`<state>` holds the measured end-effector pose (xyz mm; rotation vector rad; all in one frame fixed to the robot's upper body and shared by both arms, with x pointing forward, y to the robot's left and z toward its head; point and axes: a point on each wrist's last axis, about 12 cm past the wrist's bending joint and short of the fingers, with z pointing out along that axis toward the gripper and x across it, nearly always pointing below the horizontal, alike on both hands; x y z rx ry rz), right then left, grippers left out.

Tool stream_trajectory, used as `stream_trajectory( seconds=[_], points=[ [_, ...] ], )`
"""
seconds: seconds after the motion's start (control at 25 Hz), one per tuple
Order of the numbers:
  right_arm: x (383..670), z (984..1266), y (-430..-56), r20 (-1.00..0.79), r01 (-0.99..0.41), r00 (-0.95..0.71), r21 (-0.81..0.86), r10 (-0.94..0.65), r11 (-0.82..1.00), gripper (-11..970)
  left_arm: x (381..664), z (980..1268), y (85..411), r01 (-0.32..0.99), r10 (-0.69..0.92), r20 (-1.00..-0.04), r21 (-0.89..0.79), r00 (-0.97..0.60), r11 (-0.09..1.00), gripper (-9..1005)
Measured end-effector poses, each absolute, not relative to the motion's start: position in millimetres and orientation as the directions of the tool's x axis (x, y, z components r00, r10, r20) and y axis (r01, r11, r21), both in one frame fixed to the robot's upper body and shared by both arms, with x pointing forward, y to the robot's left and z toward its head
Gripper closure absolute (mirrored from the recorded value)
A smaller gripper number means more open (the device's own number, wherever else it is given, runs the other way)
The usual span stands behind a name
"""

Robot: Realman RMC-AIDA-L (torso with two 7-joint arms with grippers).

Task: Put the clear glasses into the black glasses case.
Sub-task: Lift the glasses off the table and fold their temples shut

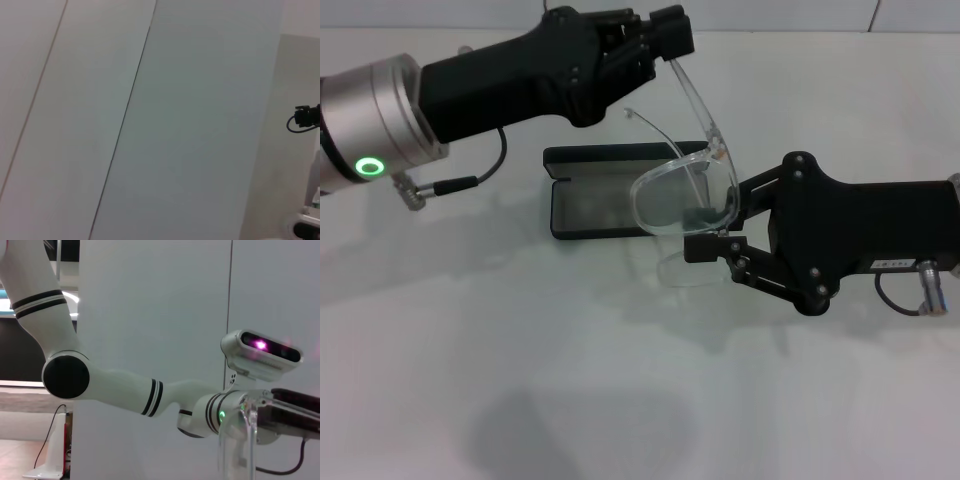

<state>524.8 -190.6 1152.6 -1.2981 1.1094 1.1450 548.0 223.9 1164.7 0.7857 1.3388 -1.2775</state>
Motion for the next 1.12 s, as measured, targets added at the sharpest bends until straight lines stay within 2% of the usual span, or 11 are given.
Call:
stream_trajectory(
  seconds=[0.52,1.12],
  points=[
    [527,1157,-193,-0.992,-0.993,0.118,-0.118,0.037,-0.006,847,543,1156,221,0.919,-0.156,-0.928,-0.361,-0.338,0.159,886],
    [531,1159,-191,-0.99,-0.99,0.139,-0.139,0.036,0.016,847,538,1156,209,0.919,-0.11,-0.92,-0.386,-0.377,0.076,886]
  ],
)
